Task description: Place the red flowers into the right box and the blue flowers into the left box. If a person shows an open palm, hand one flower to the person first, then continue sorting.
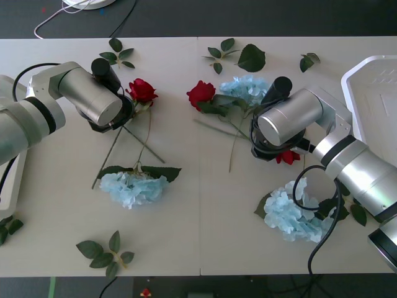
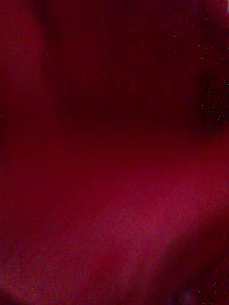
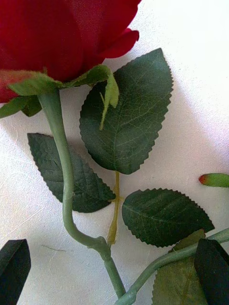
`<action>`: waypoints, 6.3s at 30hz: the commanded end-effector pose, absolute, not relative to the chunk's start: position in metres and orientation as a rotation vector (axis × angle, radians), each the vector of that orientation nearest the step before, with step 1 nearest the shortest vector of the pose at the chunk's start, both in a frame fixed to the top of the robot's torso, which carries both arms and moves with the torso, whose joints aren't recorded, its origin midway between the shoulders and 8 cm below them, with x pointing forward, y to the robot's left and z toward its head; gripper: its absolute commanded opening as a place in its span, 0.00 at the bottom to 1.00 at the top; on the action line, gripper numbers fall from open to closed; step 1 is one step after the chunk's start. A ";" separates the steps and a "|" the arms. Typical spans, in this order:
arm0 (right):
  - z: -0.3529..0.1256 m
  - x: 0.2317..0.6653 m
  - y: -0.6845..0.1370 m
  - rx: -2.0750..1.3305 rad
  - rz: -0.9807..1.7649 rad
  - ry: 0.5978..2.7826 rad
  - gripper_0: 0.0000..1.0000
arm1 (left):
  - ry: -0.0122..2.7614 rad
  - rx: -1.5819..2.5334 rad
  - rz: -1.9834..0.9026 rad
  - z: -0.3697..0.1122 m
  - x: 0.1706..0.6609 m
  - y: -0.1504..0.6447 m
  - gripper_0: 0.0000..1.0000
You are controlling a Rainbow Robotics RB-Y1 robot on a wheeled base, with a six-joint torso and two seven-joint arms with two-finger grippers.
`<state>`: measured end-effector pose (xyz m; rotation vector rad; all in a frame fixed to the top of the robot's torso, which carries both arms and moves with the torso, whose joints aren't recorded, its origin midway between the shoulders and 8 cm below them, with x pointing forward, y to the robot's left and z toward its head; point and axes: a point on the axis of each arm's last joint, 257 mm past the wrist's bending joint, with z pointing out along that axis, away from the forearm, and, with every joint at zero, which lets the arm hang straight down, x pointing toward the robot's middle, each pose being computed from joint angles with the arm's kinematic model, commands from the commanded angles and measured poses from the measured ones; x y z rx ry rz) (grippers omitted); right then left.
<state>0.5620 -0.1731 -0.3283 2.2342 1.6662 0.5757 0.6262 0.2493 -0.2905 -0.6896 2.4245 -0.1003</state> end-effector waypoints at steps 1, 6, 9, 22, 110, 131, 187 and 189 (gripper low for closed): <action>-0.335 0.564 -0.169 2.244 0.570 1.660 0.00 | 2.368 -0.639 -0.130 -0.253 0.650 0.233 1.00; -0.336 0.562 -0.167 2.253 0.571 1.665 0.00 | 2.360 -0.643 -0.132 -0.249 0.652 0.234 1.00; -0.338 0.559 -0.169 2.256 0.547 1.671 0.00 | 2.354 -0.642 -0.133 -0.245 0.654 0.235 1.00; -0.283 0.528 -0.197 2.169 0.402 1.782 0.00 | 2.321 -0.669 -0.096 -0.232 0.658 0.267 1.00; -0.313 0.546 -0.230 1.736 0.434 2.049 0.00 | 1.878 -0.414 -0.217 0.029 0.692 0.279 0.00; -0.292 0.543 -0.247 1.741 0.371 2.066 0.00 | 1.877 -0.439 -0.323 0.145 0.619 0.241 0.00; -0.134 0.574 -0.634 0.046 -0.820 2.209 0.00 | 2.300 -0.295 0.194 0.094 0.532 0.364 1.00; -0.138 0.582 -0.628 0.056 -0.804 2.199 0.00 | 2.302 -0.295 0.197 0.092 0.532 0.365 1.00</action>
